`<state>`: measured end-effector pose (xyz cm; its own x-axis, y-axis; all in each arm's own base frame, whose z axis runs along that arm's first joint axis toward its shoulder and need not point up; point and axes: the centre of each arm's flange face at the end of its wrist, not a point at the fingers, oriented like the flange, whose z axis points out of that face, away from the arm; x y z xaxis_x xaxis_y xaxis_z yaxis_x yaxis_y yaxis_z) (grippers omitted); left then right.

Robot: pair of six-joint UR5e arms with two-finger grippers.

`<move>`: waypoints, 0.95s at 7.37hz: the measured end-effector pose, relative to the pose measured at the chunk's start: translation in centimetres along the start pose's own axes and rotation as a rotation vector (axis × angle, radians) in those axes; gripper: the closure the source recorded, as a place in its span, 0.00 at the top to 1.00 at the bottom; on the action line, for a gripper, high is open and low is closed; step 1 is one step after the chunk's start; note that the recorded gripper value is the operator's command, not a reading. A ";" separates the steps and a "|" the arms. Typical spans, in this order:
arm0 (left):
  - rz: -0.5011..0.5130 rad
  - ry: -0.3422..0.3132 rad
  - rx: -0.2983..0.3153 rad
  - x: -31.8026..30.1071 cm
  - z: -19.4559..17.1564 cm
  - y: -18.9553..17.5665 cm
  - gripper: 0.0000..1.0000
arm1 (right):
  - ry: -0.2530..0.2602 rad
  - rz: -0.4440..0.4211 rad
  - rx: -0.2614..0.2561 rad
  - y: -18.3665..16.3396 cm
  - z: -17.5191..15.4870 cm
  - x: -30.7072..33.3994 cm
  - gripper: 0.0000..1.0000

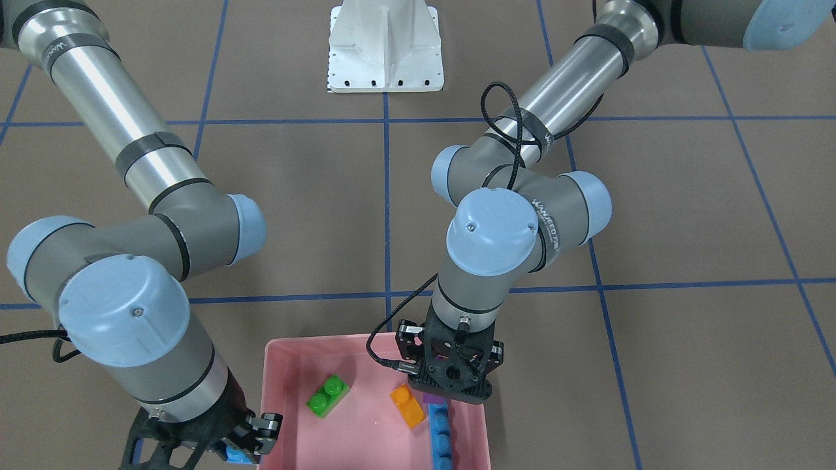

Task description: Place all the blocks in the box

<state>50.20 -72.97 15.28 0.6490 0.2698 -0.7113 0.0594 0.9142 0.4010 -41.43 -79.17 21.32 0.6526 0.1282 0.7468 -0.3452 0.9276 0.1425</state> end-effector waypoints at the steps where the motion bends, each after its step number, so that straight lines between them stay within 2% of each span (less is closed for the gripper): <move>1: -0.006 0.026 -0.007 -0.9 -1.3 -0.9 1.00 | -0.007 0.013 -0.001 1.7 0.7 -2.1 1.00; 3: -0.037 0.105 -0.069 -6.0 -5.2 -1.5 1.00 | -0.021 0.015 -0.008 4.0 1.6 -4.2 1.00; 4: -0.019 0.116 -0.092 -9.8 -6.8 -0.7 1.00 | -0.039 0.017 -0.029 4.6 1.5 -4.5 1.00; 6: 0.041 0.088 -0.139 -19.5 -10.3 2.3 1.00 | -0.079 0.024 -0.102 6.3 -0.3 -1.9 1.00; 7: 0.089 0.063 -0.162 -25.3 -11.8 5.1 1.00 | -0.075 0.029 -0.129 7.6 -1.9 1.7 1.00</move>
<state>25.14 -71.53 28.54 0.5970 0.3660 -0.7139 -0.1222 0.9210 0.3700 -41.68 -71.21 22.40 0.5899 0.1340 0.7963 -0.2710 0.9618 0.0389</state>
